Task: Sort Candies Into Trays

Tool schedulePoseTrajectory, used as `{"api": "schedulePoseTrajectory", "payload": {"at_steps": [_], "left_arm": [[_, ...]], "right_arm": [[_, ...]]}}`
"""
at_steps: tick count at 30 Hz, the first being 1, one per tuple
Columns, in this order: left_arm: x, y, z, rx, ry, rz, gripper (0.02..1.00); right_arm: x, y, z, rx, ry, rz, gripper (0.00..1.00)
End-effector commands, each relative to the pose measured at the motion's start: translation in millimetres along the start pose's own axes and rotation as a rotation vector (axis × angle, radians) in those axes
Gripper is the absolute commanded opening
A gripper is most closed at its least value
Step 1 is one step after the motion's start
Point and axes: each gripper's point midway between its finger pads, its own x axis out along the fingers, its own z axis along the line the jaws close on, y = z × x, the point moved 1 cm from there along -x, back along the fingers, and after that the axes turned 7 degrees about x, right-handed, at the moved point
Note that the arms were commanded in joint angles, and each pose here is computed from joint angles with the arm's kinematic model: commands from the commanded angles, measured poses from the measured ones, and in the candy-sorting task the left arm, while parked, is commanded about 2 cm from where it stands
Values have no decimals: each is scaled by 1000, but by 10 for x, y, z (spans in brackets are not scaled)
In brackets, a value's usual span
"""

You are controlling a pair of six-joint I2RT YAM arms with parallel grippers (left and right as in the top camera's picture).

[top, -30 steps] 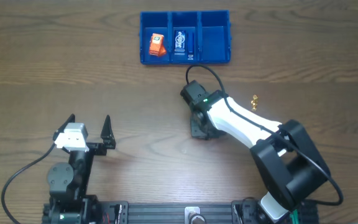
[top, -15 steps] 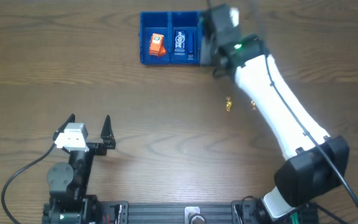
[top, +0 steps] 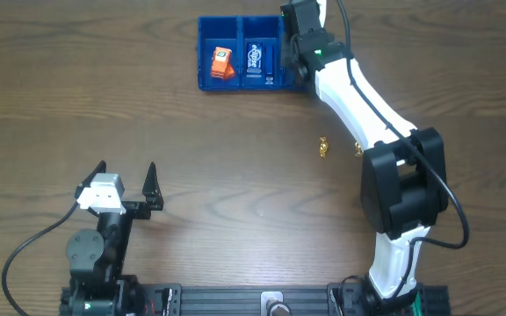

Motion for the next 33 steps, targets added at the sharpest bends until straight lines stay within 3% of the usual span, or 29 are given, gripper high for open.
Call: {"api": "schedulePoseTrajectory", "payload": {"at_steps": [1,3,4,5,8,14,22,28,33], "left_arm": [[9,158,-19,6,14,48,996],[9,158,-19,6,14,48,998],[9,158,-19,6,14,48,998],[9,158,-19,6,14,48,998],[9,158,-19,6,14,48,996],[9,158,-19,6,14,48,998],[9,158,-20,6,14,48,998],[9,158,-19,6,14,48,998],[9,158,-19,6,14,48,998]], "right_arm": [[-39,-139,-35,0,6,-43,172],[-40,-149,-31,1,5,-47,213],[-40,-155,-28,2,3,-50,288],[-41,-162,-24,3,2,-53,485],[-42,-184,-15,5,-2,-62,621],[-212,-372,9,-4,-17,-101,641],[-1164,-544,-235,17,-10,-80,665],[-1641,58,-458,18,-24,157,667],[-1360,764,-606,-24,22,334,669]]}}
